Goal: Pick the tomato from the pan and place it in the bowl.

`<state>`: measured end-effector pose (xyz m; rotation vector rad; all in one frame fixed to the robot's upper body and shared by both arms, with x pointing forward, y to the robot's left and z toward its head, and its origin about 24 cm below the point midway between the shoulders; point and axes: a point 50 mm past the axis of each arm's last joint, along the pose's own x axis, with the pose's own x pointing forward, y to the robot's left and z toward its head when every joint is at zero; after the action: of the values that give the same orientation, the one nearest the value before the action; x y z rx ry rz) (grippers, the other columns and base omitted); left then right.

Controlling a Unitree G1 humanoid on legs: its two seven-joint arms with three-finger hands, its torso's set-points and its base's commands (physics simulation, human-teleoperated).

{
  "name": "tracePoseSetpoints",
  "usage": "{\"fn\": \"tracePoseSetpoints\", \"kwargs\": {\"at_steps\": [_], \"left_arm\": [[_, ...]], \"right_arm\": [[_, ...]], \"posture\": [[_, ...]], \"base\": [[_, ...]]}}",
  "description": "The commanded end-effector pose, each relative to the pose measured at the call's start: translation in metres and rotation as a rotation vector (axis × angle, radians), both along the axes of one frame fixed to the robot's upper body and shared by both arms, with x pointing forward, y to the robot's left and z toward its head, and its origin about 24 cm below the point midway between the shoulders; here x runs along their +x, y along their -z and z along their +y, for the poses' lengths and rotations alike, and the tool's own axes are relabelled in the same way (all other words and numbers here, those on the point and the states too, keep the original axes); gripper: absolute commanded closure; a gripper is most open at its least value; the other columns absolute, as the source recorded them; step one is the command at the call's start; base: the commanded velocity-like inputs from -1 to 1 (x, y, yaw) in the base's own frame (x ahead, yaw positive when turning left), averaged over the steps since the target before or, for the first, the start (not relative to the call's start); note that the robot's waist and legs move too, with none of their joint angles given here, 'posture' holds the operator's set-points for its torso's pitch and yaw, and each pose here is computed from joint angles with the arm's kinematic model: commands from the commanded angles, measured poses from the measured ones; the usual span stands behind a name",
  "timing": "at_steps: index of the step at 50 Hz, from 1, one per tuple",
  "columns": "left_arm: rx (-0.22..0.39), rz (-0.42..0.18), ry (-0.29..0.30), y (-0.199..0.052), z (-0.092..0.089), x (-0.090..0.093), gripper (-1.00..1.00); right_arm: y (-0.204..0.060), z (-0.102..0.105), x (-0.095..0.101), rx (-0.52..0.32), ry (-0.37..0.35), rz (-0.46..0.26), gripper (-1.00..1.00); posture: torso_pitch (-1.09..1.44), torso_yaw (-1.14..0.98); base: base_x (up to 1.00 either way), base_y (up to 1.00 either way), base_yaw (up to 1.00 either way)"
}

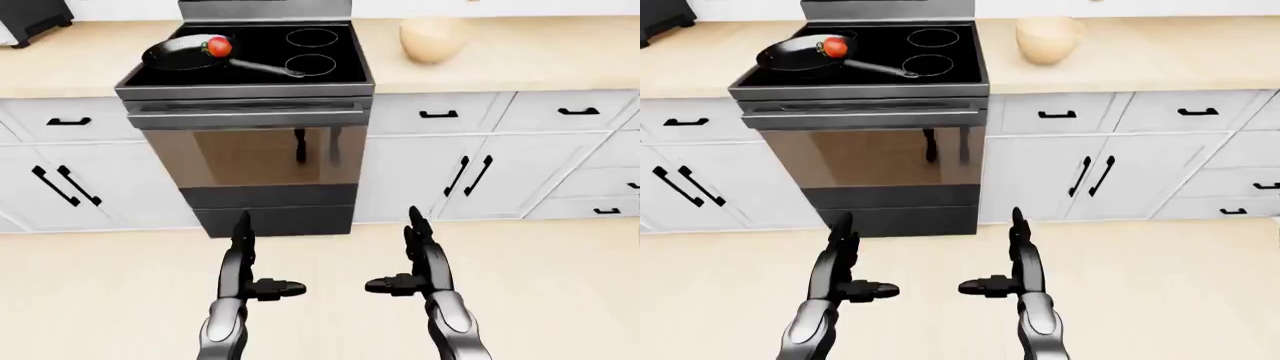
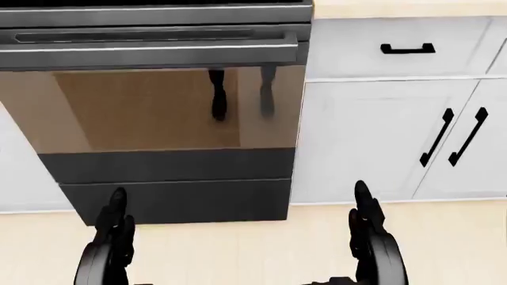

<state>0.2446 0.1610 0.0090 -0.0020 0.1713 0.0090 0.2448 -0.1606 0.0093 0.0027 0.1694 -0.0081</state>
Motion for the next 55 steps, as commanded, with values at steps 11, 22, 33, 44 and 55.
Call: {"fn": "tracePoseSetpoints", "kwargs": {"at_steps": [11, 22, 33, 44, 55], "left_arm": [[0.021, -0.257, 0.024, -0.043, 0.008, 0.016, -1.00], [0.018, -0.440, 0.016, -0.081, 0.023, 0.036, -1.00], [0.050, -0.600, -0.008, -0.146, 0.035, 0.030, -1.00], [0.099, -0.740, -0.049, -0.203, 0.047, 0.020, -1.00], [0.097, -0.775, -0.081, -0.221, 0.062, 0.019, -1.00]], "right_arm": [[-0.039, -0.002, 0.012, -0.019, -0.029, -0.205, -1.00], [-0.083, -0.012, 0.030, -0.032, -0.030, -0.404, -1.00], [-0.155, -0.013, 0.031, -0.052, -0.039, -0.573, -1.00], [-0.211, -0.022, 0.024, -0.073, -0.028, -0.695, -1.00], [-0.235, -0.029, 0.021, -0.096, -0.030, -0.739, -1.00]], "posture": [[0.00, 0.00], [0.00, 0.00], [0.00, 0.00], [0.00, 0.00], [0.00, 0.00]], "base": [[0.00, 0.00, 0.00], [0.00, 0.00, 0.00], [0.00, 0.00, 0.00], [0.00, 0.00, 0.00], [0.00, 0.00, 0.00]]}}
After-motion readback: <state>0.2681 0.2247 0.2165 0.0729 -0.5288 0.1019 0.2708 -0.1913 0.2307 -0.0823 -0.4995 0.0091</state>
